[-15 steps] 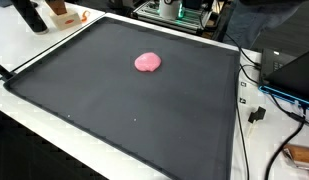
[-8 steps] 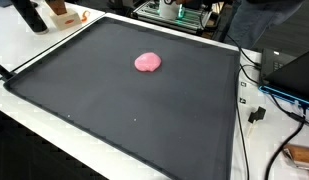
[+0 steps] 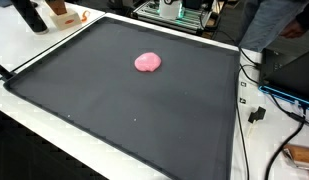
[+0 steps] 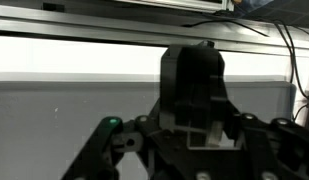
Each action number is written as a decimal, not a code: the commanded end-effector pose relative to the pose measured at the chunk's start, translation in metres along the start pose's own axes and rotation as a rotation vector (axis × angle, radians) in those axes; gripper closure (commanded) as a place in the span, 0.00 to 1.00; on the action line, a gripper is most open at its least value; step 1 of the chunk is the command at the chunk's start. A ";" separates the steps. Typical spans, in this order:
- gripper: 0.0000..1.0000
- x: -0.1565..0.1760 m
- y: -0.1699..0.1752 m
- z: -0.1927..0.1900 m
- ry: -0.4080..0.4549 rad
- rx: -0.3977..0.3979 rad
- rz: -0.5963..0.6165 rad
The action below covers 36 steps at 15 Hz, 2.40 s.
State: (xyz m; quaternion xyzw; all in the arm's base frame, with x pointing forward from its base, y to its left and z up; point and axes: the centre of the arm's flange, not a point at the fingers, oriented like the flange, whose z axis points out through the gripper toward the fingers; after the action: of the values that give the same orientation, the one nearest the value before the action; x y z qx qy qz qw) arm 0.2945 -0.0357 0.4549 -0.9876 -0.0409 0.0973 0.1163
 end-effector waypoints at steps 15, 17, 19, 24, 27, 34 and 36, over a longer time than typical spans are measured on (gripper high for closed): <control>0.46 0.000 0.000 0.000 0.000 0.000 0.000; 0.46 0.000 0.000 0.000 0.000 0.000 0.000; 0.71 0.004 0.003 -0.001 -0.002 0.023 -0.008; 0.71 0.032 0.017 0.000 0.117 0.176 -0.104; 0.71 0.052 0.029 0.003 0.234 0.236 -0.162; 0.71 0.101 0.046 0.024 0.433 0.327 -0.263; 0.71 0.114 0.050 0.035 0.467 0.349 -0.276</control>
State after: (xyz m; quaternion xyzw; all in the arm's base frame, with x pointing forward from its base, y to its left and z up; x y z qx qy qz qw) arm 0.3764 -0.0618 0.4097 -0.9450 -0.1191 -0.1198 0.2800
